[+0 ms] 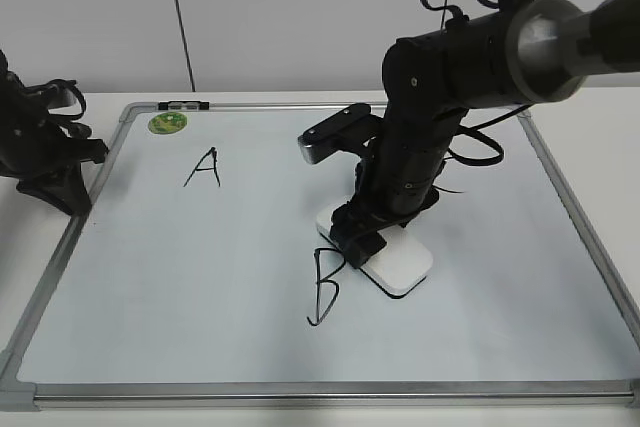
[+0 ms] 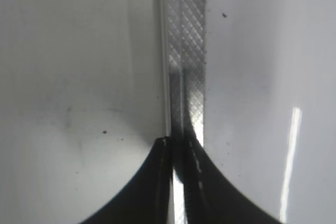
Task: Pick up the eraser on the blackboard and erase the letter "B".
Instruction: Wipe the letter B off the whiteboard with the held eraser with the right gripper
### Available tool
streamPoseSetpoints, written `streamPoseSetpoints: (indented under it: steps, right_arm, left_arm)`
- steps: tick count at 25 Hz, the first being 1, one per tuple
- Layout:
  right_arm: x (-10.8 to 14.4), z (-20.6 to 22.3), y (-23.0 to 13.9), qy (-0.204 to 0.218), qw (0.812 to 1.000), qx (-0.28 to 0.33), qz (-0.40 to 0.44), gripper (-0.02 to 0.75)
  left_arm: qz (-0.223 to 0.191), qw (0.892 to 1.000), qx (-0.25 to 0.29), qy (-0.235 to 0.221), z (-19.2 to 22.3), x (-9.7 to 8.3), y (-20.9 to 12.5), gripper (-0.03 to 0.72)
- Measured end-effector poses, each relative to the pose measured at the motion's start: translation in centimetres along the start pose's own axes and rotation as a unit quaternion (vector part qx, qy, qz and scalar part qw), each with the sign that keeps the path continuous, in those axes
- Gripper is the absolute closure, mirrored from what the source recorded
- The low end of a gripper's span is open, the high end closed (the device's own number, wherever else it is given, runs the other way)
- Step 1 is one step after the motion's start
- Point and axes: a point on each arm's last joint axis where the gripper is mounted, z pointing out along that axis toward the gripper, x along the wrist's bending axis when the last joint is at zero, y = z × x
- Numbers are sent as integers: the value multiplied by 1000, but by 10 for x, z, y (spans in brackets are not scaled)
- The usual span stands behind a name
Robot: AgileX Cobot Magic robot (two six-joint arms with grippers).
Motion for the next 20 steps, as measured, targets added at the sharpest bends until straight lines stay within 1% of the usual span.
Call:
streamPoseSetpoints:
  steps: [7, 12, 15, 20]
  right_arm:
    - [-1, 2, 2, 0, 1000, 1, -1, 188]
    - [5, 3, 4, 4, 1000, 3, -5, 189]
    - [20, 3, 6, 7, 1000, 3, -25, 189]
    - [64, 5, 12, 17, 997, 3, -79, 189]
  left_arm:
    - [-1, 1000, 1, 0, 1, 1, 0, 648]
    - [-1, 1000, 1, 0, 1, 1, 0, 648]
    - [-1, 1000, 2, 0, 1, 1, 0, 648]
    - [-2, 1000, 2, -1, 1, 1, 0, 647]
